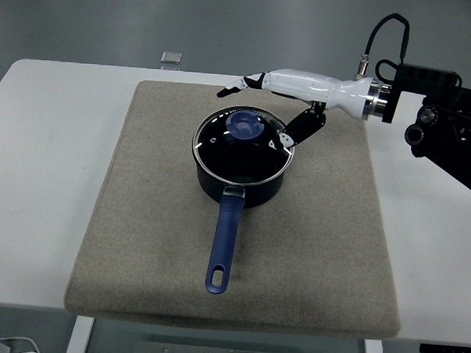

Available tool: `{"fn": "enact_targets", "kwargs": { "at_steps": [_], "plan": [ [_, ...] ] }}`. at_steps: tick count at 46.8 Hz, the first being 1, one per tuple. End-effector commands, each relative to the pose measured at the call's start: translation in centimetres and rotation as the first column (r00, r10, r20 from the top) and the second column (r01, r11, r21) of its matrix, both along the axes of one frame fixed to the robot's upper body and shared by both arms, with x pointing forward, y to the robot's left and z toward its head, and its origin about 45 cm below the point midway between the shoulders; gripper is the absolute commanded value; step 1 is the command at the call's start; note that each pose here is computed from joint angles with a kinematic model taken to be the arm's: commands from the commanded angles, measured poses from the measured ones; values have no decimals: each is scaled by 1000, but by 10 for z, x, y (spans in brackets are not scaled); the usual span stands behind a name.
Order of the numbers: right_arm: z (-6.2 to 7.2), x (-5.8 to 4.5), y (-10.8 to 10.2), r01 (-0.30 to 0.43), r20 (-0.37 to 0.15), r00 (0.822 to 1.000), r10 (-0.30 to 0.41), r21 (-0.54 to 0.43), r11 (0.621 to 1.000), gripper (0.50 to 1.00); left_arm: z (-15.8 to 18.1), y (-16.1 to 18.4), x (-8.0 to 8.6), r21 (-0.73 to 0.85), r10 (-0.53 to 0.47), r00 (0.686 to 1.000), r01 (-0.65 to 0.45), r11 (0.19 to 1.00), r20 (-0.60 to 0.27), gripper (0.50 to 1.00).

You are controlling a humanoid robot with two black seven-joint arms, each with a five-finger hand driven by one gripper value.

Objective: Lift the pot lid and place it to the right of the pot.

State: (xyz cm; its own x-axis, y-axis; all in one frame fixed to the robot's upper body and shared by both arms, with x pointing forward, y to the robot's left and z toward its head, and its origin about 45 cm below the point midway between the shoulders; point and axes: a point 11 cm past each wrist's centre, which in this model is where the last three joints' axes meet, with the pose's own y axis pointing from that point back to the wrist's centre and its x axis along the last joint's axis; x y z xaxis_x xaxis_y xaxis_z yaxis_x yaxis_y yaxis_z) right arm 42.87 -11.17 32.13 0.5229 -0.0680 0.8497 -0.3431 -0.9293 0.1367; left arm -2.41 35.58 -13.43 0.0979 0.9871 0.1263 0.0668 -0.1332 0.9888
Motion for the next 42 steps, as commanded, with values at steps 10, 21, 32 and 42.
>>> {"fn": "enact_targets", "kwargs": {
  "at_steps": [10, 21, 32, 42],
  "plan": [
    [-4, 1, 0, 12, 14, 1000, -12, 8, 1000, 913, 0, 0, 0, 0, 1, 1000, -1, 1000, 0, 1000],
    [-5, 3, 2, 20, 33, 999, -20, 12, 1000, 913, 0, 0, 0, 0, 0, 1000, 0, 1000, 0, 1000],
    [-11, 3, 10, 17, 39, 999, -17, 11, 1000, 913, 0, 0, 0, 0, 0, 1000, 0, 1000, 0, 1000],
    [-14, 4, 8, 29, 61, 998, -29, 6, 1000, 913, 0, 0, 0, 0, 1, 1000, -1, 1000, 0, 1000]
  ]
}}
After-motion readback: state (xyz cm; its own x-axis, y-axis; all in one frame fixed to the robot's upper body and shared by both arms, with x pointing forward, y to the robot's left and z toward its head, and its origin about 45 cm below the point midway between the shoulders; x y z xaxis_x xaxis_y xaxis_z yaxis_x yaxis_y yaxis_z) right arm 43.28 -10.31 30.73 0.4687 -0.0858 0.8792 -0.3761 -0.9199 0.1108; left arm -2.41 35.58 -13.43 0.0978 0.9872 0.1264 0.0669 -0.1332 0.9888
